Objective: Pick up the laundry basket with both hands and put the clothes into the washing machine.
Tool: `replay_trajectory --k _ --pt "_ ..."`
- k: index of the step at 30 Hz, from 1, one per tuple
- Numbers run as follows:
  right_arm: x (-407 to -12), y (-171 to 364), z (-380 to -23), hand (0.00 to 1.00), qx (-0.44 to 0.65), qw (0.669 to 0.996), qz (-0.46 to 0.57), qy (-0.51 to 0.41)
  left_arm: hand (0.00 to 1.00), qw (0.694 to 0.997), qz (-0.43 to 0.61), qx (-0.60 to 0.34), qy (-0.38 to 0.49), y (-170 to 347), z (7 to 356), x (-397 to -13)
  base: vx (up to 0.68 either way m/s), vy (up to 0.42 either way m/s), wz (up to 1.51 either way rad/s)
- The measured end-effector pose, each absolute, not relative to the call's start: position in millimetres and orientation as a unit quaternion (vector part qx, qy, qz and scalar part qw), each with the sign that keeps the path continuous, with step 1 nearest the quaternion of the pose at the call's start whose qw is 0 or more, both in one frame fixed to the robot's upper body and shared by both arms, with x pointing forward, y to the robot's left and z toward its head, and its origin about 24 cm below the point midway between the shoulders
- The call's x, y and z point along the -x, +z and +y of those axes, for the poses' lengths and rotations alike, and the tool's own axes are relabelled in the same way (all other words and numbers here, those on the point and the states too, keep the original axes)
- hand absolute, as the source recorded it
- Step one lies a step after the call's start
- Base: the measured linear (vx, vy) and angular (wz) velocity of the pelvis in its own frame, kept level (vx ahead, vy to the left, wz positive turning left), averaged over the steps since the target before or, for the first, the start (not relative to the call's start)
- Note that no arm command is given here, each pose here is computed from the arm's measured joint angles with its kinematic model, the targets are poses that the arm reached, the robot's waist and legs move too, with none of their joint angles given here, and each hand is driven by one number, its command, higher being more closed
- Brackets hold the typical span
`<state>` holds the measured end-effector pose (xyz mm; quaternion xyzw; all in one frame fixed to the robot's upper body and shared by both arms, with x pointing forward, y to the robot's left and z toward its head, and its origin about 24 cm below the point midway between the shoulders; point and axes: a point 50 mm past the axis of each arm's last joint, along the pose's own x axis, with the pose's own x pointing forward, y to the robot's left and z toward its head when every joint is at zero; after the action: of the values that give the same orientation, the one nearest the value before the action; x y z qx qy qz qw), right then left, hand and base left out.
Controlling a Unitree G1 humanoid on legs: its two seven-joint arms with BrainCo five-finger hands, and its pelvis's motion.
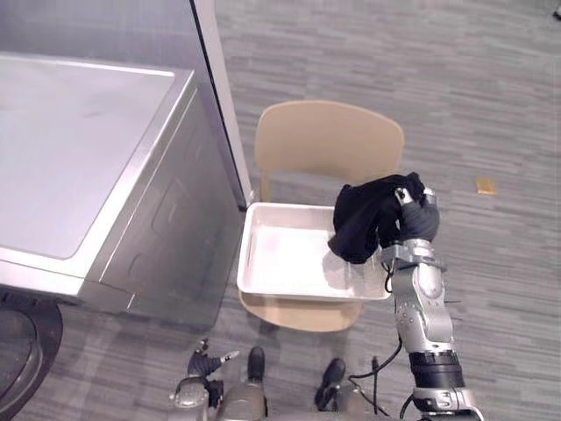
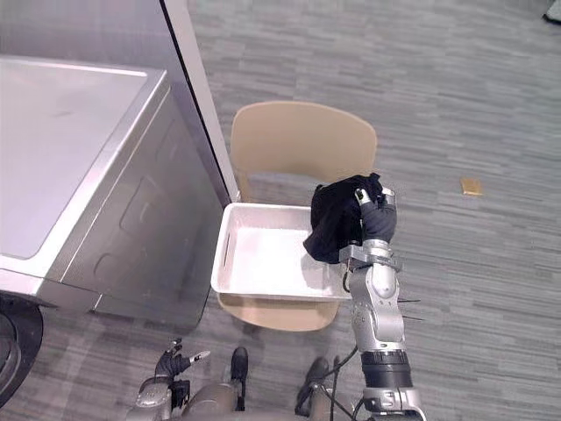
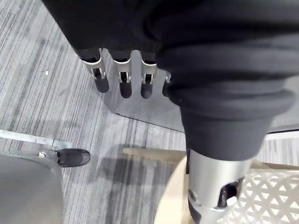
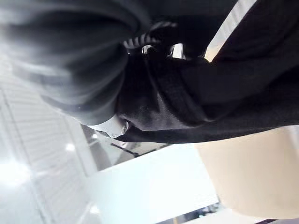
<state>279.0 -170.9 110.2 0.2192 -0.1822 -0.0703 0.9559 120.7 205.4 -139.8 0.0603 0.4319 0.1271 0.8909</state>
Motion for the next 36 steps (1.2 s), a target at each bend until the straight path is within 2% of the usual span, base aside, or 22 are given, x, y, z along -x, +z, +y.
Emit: replay_trajectory --k 5,13,16,18,24,29,34,36 --pt "-273 114 -163 1.00 -0.246 0.949 -0.193 -0.036 0.00 0.896 0.421 -0.058 0.127 -137 204 -124 -0.03 0.020 0.04" --pt "-264 163 -149 1.00 -0.257 0.919 -0.298 0.013 0.00 0.955 0.252 -0.011 0.159 -81 199 -176 -0.13 -0.184 0.97" --pt "-258 177 -153 1.00 -0.248 0.909 -0.333 0.018 0.00 0.973 0.180 0.049 0.133 -54 165 -185 -0.38 -0.257 0.97" --pt "-258 179 -157 1.00 -0.246 0.908 -0.338 0.006 0.00 0.978 0.162 0.063 0.115 -46 154 -189 -0.36 -0.143 1.16" --pt "-253 195 -155 1.00 -0.225 0.899 -0.375 0.021 0.00 0.995 0.021 0.075 0.055 11 140 -208 -0.22 -0.010 0.81" --pt "-253 196 -151 1.00 -0.222 0.898 -0.377 0.041 0.00 0.998 -0.028 0.055 -0.014 30 123 -216 -0.10 0.170 0.29" --pt "-255 205 -112 1.00 -0.248 0.882 -0.374 0.142 0.00 0.991 -0.091 -0.019 -0.101 54 96 -232 -0.05 0.157 0.05" --pt "-249 219 -75 1.00 -0.264 0.854 -0.379 0.240 0.00 0.981 -0.126 -0.055 -0.140 66 78 -239 -0.05 0.081 -0.13"
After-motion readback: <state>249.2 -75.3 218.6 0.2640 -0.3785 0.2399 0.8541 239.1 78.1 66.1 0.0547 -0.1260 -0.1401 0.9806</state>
